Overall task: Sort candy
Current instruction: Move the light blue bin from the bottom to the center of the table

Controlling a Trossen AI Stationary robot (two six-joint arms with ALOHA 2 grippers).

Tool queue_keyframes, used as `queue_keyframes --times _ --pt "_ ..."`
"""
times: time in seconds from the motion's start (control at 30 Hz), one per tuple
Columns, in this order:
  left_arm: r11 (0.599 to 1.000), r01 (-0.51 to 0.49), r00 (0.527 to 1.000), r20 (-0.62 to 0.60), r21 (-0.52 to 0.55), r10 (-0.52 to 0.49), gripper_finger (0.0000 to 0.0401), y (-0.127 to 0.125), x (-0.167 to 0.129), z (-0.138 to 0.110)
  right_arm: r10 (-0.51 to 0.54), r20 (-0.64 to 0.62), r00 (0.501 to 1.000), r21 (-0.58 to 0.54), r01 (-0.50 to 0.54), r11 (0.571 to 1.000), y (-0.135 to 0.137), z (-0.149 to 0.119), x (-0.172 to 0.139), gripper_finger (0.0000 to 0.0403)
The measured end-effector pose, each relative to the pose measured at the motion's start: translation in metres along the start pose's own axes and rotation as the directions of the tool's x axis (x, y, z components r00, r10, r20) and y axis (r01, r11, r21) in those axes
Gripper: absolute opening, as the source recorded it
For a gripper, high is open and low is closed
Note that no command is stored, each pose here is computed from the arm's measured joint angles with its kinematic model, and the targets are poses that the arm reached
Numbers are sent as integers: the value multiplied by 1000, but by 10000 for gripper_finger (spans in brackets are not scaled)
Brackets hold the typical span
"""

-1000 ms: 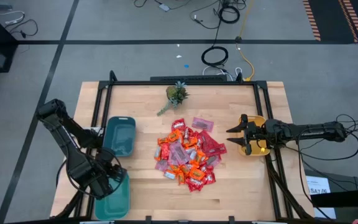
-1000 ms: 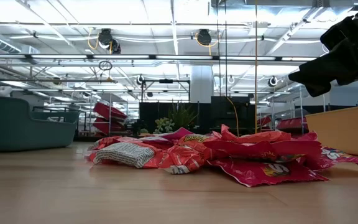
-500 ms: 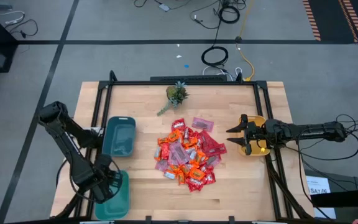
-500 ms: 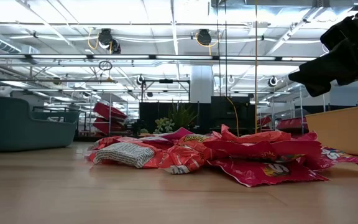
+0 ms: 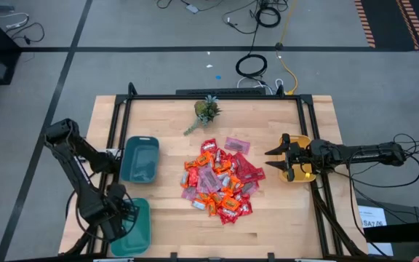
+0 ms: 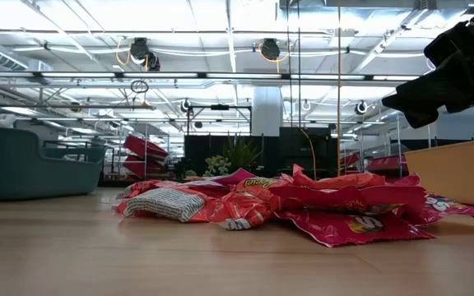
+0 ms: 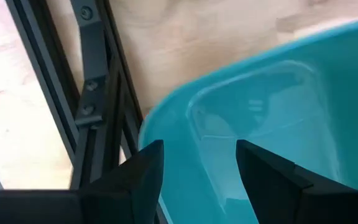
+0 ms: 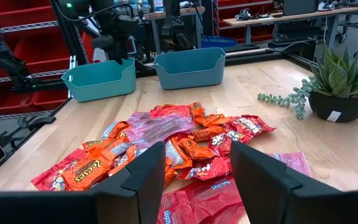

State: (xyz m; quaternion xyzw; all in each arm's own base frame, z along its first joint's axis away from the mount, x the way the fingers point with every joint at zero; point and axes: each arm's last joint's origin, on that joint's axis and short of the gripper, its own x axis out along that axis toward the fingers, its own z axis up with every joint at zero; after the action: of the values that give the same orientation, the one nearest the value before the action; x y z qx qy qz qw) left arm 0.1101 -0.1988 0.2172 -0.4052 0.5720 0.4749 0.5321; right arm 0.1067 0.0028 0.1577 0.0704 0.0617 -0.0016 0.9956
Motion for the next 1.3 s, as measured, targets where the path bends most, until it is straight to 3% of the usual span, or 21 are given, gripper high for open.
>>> queue_keyframes --times 0.17,0.4,0.77,0.93,1.13,1.3 --pt "1000 4 1000 4 10 -4 212 1 -8 -2 0 0 1000 0 0 1000 0 0 0 171" --pt "996 -89 996 -19 3 89 212 8 -2 -2 0 0 1000 0 0 1000 0 0 0 171" --pt "998 9 991 -131 56 -2 202 3 39 -4 0 0 1000 0 0 1000 0 0 0 171" --pt "999 19 990 -140 28 -15 142 0 35 -6 0 0 1000 0 0 1000 0 0 0 171" --pt "999 37 989 -144 28 -32 20 -8 34 0 0 -1 1000 0 0 1000 0 0 0 171" --pt "999 34 988 -148 5 -33 13 -13 33 5 0 -1 1000 0 0 1000 0 0 0 171"
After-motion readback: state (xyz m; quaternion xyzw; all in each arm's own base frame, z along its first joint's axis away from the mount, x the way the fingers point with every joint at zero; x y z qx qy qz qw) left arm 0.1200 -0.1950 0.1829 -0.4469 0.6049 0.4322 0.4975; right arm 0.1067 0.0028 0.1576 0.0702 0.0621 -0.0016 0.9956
